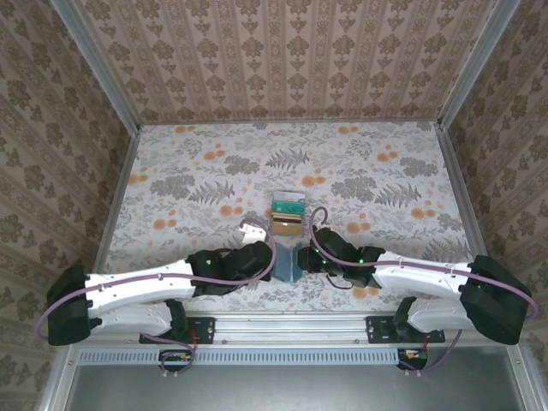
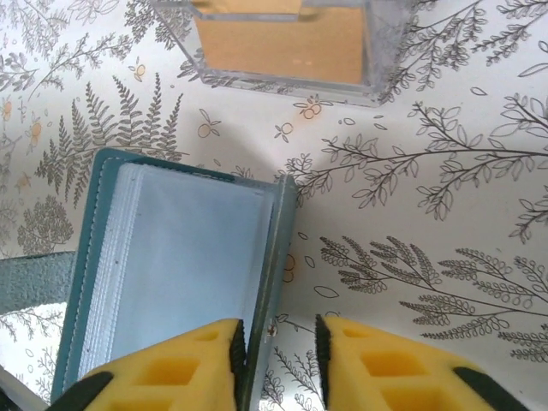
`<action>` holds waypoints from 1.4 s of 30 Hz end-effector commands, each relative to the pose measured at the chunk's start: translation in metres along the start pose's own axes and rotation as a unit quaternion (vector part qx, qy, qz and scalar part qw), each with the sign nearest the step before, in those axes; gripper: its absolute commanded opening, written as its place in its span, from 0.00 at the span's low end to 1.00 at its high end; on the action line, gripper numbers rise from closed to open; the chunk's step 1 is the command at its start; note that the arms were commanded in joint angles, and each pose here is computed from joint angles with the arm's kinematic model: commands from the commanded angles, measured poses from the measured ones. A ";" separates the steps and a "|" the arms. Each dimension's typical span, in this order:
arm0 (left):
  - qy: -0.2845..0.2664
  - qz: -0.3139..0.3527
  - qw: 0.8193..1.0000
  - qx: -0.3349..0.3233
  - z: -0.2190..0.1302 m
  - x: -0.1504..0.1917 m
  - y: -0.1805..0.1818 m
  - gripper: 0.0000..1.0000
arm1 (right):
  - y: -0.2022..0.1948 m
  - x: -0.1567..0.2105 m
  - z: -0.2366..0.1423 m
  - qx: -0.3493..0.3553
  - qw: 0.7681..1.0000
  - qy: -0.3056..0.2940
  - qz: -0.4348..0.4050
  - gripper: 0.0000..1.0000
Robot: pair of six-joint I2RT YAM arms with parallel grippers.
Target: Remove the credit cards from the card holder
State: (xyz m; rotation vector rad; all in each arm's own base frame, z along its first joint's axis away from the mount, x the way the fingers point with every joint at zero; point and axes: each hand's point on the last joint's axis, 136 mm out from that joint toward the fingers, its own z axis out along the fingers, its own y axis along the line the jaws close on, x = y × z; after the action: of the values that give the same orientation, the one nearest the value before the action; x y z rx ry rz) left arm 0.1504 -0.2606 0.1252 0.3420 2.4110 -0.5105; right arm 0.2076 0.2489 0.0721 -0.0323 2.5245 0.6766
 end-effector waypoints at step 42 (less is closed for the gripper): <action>0.063 -0.063 0.990 0.109 0.015 0.028 0.009 0.50 | -0.005 0.016 0.037 0.000 1.000 0.014 0.015 0.00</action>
State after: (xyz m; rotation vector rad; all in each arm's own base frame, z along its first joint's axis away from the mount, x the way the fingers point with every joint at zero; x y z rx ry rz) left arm 0.1437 -0.2389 0.0962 0.3129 2.5140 -0.7614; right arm 0.2168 0.2630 0.0391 -0.0155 2.5440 0.6750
